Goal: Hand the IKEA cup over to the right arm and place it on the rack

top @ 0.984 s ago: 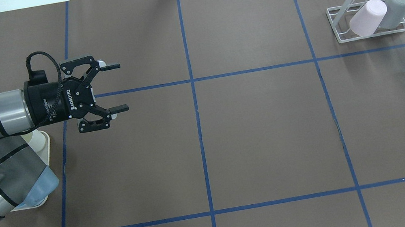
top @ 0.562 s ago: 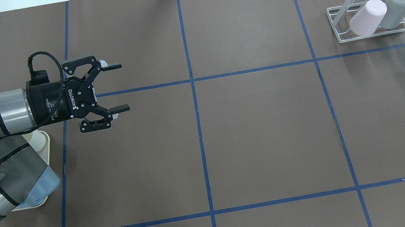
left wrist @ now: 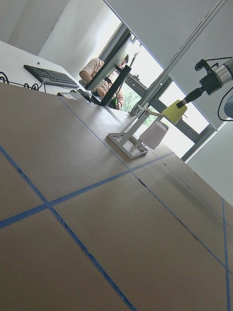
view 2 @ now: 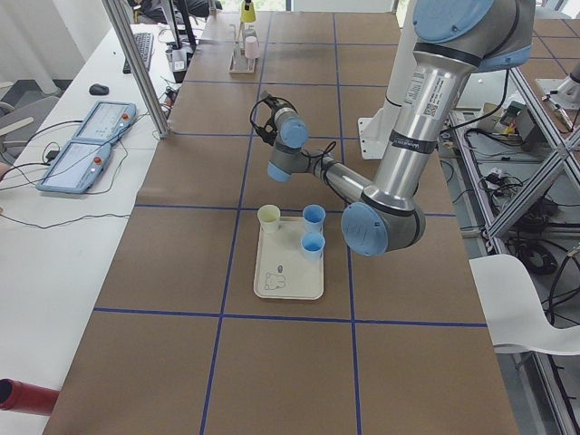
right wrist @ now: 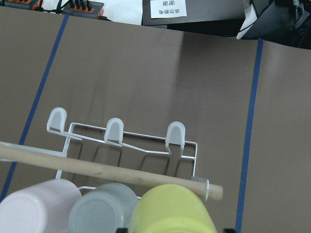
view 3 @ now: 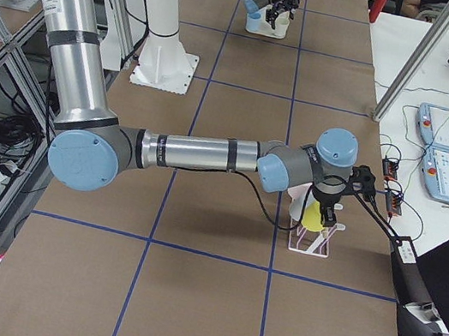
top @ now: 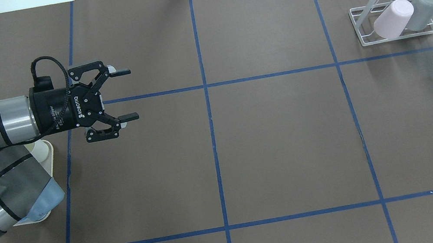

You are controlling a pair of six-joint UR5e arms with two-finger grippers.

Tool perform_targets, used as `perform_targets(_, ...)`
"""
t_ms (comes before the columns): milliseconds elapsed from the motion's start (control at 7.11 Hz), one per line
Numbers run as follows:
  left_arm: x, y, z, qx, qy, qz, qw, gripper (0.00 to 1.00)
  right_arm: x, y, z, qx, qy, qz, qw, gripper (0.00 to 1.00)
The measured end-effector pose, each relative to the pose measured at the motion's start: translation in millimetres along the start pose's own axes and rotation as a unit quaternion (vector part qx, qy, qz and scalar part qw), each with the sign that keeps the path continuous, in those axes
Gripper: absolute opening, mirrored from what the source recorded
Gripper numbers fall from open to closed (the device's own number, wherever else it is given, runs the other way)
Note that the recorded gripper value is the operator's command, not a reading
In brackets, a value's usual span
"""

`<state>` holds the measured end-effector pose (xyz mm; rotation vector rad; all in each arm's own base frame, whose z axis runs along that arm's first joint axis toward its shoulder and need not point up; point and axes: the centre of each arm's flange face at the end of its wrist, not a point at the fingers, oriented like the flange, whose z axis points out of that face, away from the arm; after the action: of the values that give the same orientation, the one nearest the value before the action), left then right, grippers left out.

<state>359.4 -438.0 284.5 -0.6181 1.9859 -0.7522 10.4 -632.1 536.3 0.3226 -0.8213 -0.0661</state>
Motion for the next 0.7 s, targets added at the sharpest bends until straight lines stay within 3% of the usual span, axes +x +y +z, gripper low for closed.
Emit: perform_targets(703,-1.3,-1.9,1.4,0.002,-0.001,-0.001,1.0,1.0,-3.3,6.5,20.1,-0.017,-0.002,-0.001,0.9999,0.33)
